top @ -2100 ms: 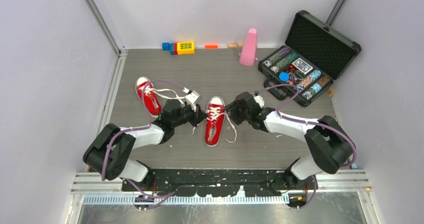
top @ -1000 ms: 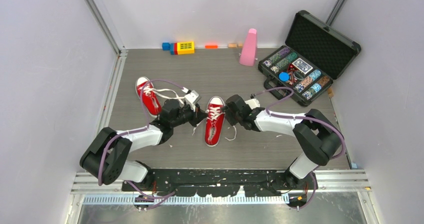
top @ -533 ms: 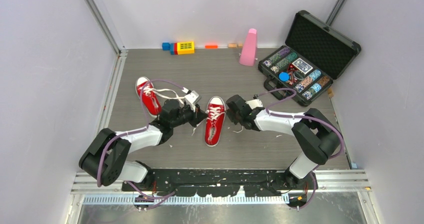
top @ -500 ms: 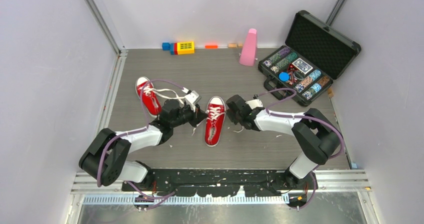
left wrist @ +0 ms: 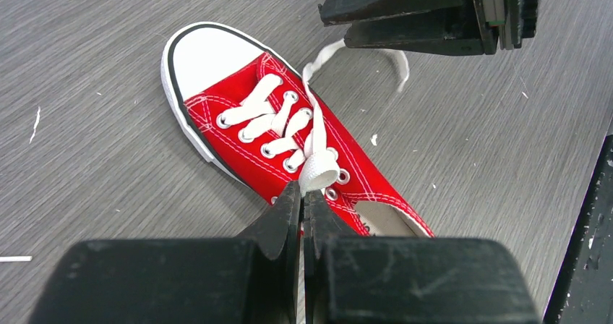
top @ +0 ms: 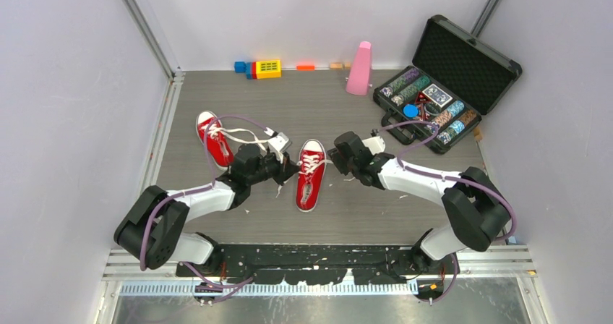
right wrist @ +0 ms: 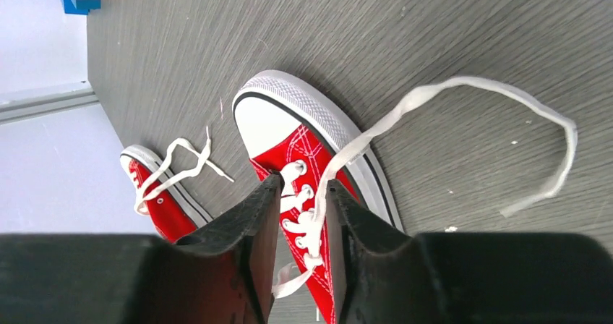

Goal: Tie the shoes
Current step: Wrap the shoelace around the shoelace.

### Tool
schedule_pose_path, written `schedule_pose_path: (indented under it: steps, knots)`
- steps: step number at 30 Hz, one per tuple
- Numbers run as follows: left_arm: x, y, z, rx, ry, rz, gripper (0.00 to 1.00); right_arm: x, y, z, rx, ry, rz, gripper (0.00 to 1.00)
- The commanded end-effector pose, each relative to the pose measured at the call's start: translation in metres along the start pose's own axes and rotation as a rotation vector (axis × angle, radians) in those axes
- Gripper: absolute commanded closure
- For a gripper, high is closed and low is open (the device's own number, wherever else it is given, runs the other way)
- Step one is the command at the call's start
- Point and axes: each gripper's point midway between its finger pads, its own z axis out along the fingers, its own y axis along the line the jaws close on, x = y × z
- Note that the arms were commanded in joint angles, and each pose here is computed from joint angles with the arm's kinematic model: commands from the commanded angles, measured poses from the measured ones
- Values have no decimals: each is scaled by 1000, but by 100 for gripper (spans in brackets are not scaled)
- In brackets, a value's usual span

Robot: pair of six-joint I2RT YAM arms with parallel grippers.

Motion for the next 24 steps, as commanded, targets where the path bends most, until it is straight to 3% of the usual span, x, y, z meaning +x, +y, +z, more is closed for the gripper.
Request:
schedule_pose_path:
  steps: [1,19,24]
  knots:
    - [-24,-2,2,4,-54,40,100,-3,-1,2,4,-9,8,60]
    - [-23,-4,3,12,-46,42,100,14,-7,33,32,29,71,50]
    - [-23,-4,3,14,-45,44,100,17,-8,39,42,38,76,54]
